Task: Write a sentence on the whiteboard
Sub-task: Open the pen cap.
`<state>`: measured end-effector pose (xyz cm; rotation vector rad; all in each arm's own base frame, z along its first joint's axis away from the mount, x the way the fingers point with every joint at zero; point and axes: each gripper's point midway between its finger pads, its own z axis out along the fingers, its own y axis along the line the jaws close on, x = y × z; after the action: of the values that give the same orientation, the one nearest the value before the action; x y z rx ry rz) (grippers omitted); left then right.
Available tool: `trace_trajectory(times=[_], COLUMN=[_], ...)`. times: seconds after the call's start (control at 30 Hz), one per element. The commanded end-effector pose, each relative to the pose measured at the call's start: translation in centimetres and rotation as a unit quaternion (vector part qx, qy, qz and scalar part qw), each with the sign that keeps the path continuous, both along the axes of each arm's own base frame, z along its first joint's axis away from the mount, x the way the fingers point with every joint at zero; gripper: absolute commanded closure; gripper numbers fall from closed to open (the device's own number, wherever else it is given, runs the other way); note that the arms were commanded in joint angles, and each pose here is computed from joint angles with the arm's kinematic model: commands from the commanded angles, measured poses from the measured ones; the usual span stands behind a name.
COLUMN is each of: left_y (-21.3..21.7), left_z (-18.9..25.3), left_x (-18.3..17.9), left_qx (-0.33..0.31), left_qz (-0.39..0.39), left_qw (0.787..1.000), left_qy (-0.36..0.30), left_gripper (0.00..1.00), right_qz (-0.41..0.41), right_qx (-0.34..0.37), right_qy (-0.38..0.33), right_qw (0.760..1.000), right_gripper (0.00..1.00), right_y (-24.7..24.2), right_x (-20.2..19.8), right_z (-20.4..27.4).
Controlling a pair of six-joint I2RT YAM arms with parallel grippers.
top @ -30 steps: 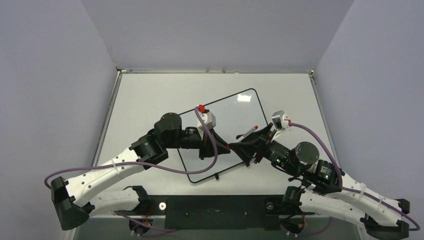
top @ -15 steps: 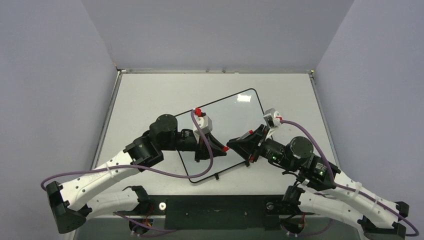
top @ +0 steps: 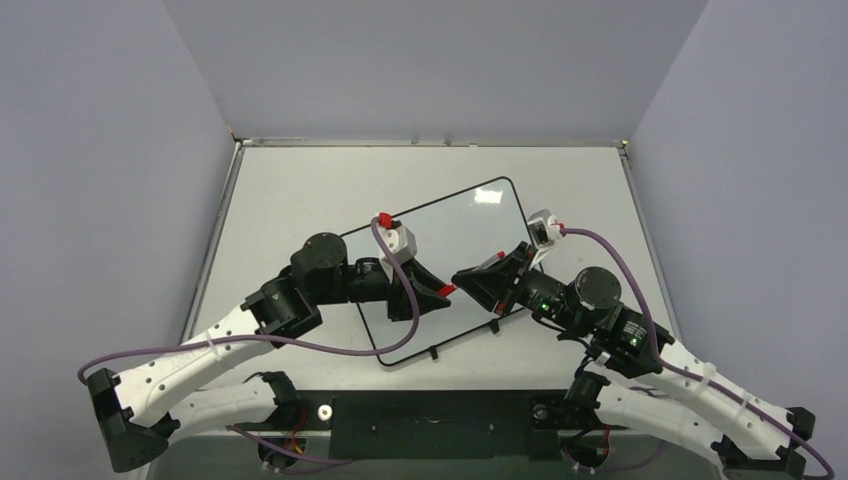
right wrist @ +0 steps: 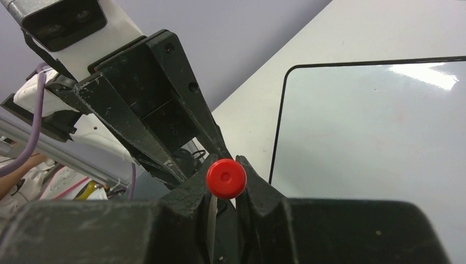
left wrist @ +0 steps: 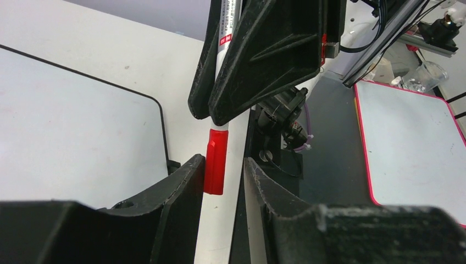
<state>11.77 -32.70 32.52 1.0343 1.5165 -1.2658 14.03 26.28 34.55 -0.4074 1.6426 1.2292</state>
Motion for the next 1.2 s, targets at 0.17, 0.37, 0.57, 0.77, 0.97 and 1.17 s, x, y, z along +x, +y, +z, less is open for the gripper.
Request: trace_trajectory(times=[0.17,0.37,0.57,0.77,0.97,1.17], left_y=[-0.2,-0.4,-0.6,-0.1,0.4,0.6], left_z=[2.6,2.5,2.1,1.8,1.1,0.5], left_x=[-0.1,0.2,1.0,1.6,2.4,3.2], left_qx=[-0.076,-0.094,-0.096,-0.093,-0.080,-0.065], left_qz=[0.005,0.012,0.031,0.055,0.080,0.101], left_qw=[0.997,0.996,0.995,0.994,0.993,0.993], left_qy=[-0.011,-0.006,0.004,-0.005,-0.016,-0.020], left_gripper=[0.65,0.72,1.00,1.00,1.00,1.00], right_qz=[-0.023,-0.015,-0.016,-0.025,-0.068,-0.098], right_qx=[0.029,0.035,0.038,0.040,0.037,0.035], right_qy=[0.003,0.005,0.008,0.022,0.056,0.084], right_qw=[0.999,0.999,0.999,0.999,0.995,0.991], right_gripper=[1.00,1.00,1.00,1.00,1.00,1.00], right_y=[0.1,0.5,0.6,0.7,0.0,-0.7], right_x=[1.1,1.0,1.1,1.4,2.6,3.3], right_z=[0.6,0.6,0.5,0.0,-1.2,-2.2])
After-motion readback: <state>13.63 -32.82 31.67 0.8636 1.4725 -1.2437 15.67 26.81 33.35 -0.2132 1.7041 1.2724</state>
